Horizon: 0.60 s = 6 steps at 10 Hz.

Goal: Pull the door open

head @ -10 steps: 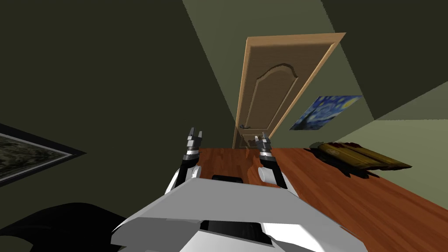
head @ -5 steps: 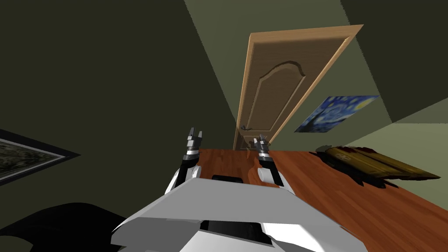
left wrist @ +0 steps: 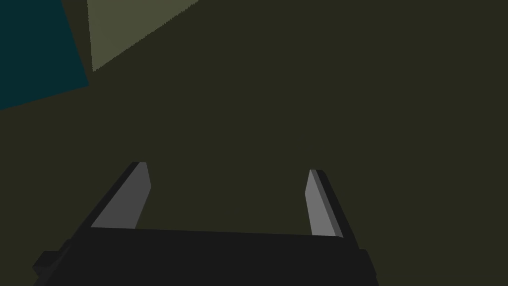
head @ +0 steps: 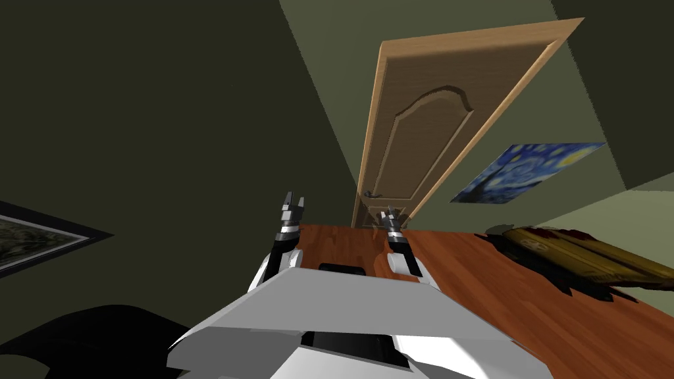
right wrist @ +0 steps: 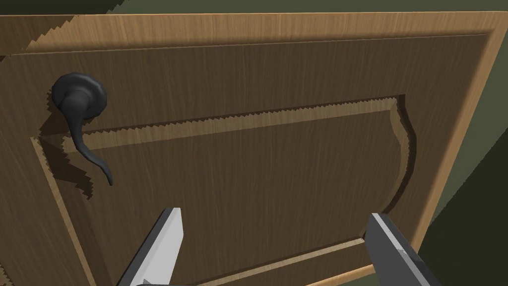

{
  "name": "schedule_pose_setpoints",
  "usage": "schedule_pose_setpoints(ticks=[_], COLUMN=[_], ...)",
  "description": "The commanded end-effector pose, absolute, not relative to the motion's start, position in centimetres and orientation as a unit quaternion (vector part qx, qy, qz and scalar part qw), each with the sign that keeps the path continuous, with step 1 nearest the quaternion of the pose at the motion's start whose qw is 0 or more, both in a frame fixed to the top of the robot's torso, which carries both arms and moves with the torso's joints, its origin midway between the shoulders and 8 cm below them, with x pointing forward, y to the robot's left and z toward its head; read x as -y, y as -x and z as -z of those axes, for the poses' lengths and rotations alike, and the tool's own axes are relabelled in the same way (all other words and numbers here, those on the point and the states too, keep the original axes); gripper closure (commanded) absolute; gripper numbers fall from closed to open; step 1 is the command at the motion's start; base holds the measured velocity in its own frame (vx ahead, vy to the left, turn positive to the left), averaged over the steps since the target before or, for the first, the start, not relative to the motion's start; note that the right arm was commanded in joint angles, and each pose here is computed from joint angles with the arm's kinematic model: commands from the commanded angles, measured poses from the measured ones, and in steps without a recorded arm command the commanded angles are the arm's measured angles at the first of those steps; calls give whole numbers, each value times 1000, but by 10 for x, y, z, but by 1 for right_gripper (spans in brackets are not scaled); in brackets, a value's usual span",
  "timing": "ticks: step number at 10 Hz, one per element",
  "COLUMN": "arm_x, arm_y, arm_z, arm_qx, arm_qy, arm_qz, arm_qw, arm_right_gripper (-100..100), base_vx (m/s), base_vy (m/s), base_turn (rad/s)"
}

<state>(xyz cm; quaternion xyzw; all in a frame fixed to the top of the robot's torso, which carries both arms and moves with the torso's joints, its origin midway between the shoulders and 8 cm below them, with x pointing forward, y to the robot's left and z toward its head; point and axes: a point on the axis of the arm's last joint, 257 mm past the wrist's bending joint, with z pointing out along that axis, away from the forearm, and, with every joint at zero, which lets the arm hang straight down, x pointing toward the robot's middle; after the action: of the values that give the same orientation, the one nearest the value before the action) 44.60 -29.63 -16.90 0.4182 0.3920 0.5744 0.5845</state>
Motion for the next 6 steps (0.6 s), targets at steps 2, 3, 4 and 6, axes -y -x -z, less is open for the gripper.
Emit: schedule_pose_setpoints(ticks=[2,3,4,6], arm_x=[306,310,313,318], arm_y=[-451,-453,-455,-456], arm_z=[199,209,217,230], arm_qx=[-410,-417,-422,-429], arm_qy=[-431,-435,-438,-444], arm_qz=[-557,-551,-546,-538], arm_qw=[579,577,577,574], arm_right_gripper=[-100,-100,-100,-100], base_vx=[97,101,87,65], base_vy=[-43,-42,-37,-17], base_turn=[71,87,38,41])
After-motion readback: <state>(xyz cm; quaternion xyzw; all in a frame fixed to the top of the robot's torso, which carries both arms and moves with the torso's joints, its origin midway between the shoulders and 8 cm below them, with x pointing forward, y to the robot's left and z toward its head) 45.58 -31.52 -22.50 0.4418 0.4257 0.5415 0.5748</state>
